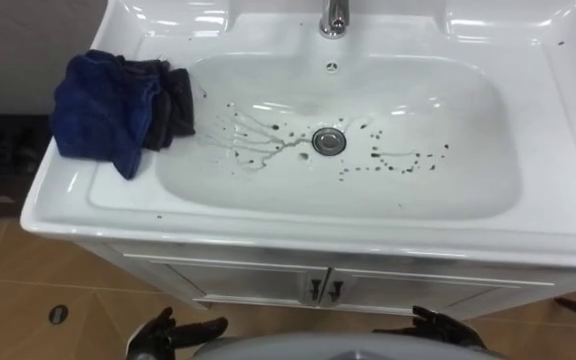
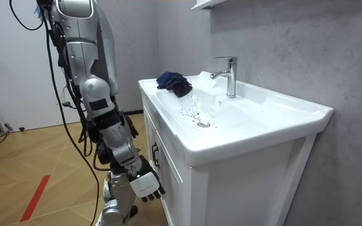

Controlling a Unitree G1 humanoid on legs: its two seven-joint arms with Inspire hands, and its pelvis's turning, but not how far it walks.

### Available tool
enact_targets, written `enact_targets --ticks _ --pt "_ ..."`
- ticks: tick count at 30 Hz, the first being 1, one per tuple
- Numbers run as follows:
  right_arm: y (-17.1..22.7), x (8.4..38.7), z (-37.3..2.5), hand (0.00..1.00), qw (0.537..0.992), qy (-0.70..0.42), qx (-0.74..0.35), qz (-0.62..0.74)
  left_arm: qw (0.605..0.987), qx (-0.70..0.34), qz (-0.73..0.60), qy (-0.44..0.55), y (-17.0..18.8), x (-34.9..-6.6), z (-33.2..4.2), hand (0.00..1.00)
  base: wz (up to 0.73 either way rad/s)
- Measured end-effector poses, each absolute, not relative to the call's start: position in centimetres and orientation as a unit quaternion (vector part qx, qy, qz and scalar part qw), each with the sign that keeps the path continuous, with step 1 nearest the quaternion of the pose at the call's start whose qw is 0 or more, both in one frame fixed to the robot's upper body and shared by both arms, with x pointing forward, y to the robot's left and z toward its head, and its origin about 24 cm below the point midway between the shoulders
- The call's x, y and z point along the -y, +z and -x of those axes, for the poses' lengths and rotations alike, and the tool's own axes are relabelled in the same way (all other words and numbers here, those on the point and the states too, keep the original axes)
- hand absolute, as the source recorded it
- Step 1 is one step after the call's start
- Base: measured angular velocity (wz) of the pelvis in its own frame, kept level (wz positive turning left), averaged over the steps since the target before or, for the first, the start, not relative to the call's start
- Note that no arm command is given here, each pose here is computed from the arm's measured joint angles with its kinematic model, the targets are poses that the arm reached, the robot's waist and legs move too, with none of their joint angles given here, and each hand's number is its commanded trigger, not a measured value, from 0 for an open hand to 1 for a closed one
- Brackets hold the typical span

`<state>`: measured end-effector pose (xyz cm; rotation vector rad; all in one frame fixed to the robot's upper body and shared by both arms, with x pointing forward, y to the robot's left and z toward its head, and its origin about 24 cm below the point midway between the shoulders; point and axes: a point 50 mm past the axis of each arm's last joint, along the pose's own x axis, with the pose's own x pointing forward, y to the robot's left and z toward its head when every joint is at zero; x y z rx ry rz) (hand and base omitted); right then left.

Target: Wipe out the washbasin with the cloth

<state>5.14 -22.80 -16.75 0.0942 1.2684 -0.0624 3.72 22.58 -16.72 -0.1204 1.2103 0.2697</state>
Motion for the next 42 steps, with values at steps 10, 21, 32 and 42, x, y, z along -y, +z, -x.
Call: enact_targets --ticks 10,21,32,42 --pt "-16.8 22.8 -5.5 0.0 0.802 -0.012 -0.597 -0.023 0.795 -0.572 0.083 0.183 -16.7 -23.5 -1.8 0.0 0.0" --pt "-16.3 23.7 -6.7 0.0 0.803 0.033 -0.591 0.062 0.779 -0.584 -0.066 0.219 -15.7 -26.8 -0.8 0.0 0.08" --pt "-15.5 27.5 -4.8 0.0 0.796 -0.041 -0.597 0.094 0.807 -0.336 -0.285 0.393 -7.8 -34.1 -8.6 0.0 0.08" --pt "-15.1 28.7 -4.0 0.0 0.787 -0.054 -0.601 0.128 0.75 -0.042 -0.379 0.541 3.4 -37.2 -13.0 0.0 -0.01"
